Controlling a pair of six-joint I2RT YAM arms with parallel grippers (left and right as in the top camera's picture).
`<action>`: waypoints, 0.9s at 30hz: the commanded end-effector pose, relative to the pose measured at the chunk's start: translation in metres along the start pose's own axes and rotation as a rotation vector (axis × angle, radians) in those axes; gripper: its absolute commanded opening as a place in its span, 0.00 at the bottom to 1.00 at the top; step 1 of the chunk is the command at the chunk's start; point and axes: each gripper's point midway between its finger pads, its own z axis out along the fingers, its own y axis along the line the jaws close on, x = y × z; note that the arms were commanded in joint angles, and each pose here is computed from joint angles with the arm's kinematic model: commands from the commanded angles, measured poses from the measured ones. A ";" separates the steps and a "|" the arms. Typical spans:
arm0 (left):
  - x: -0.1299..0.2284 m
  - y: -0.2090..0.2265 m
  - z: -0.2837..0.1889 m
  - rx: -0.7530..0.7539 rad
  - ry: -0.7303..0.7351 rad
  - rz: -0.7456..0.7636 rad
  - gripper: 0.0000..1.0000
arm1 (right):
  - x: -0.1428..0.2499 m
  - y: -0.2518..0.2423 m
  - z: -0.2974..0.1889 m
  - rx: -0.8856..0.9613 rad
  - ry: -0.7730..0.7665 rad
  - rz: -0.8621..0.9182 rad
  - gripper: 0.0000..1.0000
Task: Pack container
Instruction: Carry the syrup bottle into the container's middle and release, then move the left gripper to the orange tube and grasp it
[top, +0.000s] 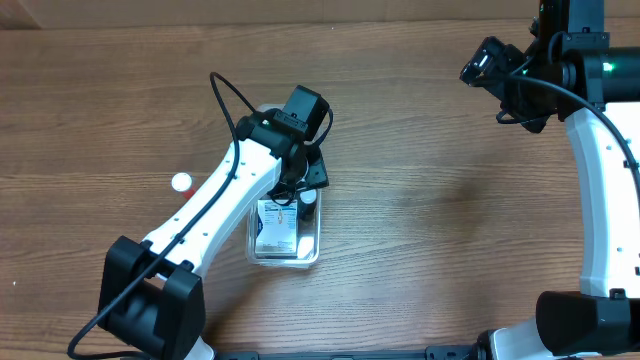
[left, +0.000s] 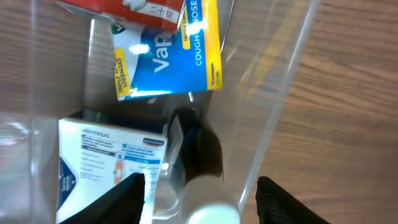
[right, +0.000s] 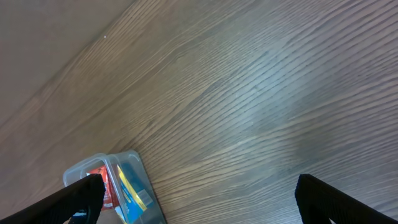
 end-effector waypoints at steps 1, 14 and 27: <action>-0.028 -0.006 -0.054 0.029 -0.084 0.082 0.59 | -0.002 0.002 -0.002 -0.010 -0.006 -0.002 1.00; -0.052 0.189 -0.145 -0.454 -0.070 -0.231 0.88 | -0.002 0.002 -0.002 -0.010 -0.006 -0.002 1.00; -0.040 0.192 -0.038 -0.147 0.126 -0.091 0.68 | -0.002 0.002 -0.002 -0.010 -0.006 -0.002 1.00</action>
